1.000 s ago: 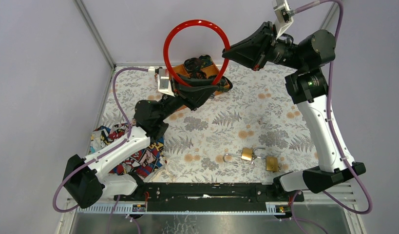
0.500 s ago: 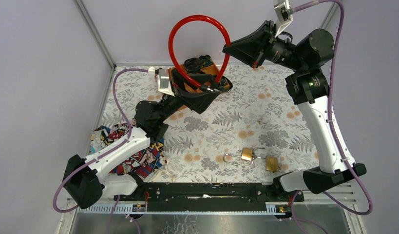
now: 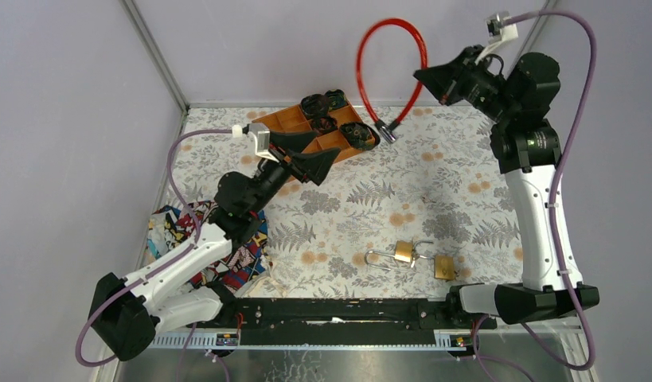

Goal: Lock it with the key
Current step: Place the lock at the center of the board.

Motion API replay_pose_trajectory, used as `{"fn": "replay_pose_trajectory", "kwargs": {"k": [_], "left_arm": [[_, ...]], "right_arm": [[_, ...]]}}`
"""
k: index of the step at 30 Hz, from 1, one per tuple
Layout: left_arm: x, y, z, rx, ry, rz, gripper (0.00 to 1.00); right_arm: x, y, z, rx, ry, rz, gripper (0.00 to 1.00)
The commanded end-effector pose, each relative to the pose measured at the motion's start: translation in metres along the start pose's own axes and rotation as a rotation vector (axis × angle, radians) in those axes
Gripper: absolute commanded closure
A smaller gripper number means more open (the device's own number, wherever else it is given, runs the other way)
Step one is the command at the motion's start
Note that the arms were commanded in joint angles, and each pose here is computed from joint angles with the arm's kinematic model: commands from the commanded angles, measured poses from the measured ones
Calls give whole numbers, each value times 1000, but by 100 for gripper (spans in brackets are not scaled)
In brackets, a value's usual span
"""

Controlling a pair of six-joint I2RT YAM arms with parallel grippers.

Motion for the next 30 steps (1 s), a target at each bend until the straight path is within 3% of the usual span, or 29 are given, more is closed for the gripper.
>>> {"fn": "replay_pose_trajectory", "kwargs": {"k": [1,10,18,23,27,28,29,30], "left_arm": [[-16,16,-15,5,54,120,1],[-44,33,-40,-59,104,237,1],[-52,42,-42,-55,79,263,1],[-53,44,-42,-43,64,261,1],[-51,45,-44,-53,67,255,1],[-51,44,-44,-58,67,253,1],[-50,44,-44,-64,64,250,1],[-50,43,-43,-68,63,247,1]], "right_arm": [[-11,-79,-36,131,38,-251,100],[-45,-193,-150,490,207,-465,100],[-44,-210,-190,713,309,-412,100],[-84,-212,-242,748,504,-616,100],[-111,-234,-269,734,536,-866,100],[-117,-241,-272,709,556,-943,99],[-120,-248,-275,687,578,-1001,89],[-124,-254,-279,673,612,-1050,70]]}}
Point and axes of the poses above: each gripper's point midway between its finger pads, its own x axis out along the fingers, its own y axis along the line the jaws close on, z = x × y, the point moved 8 cm from there along -x, back along the fingers, and after that the axes turned 4 degrees about x, right-handed, at the moved point
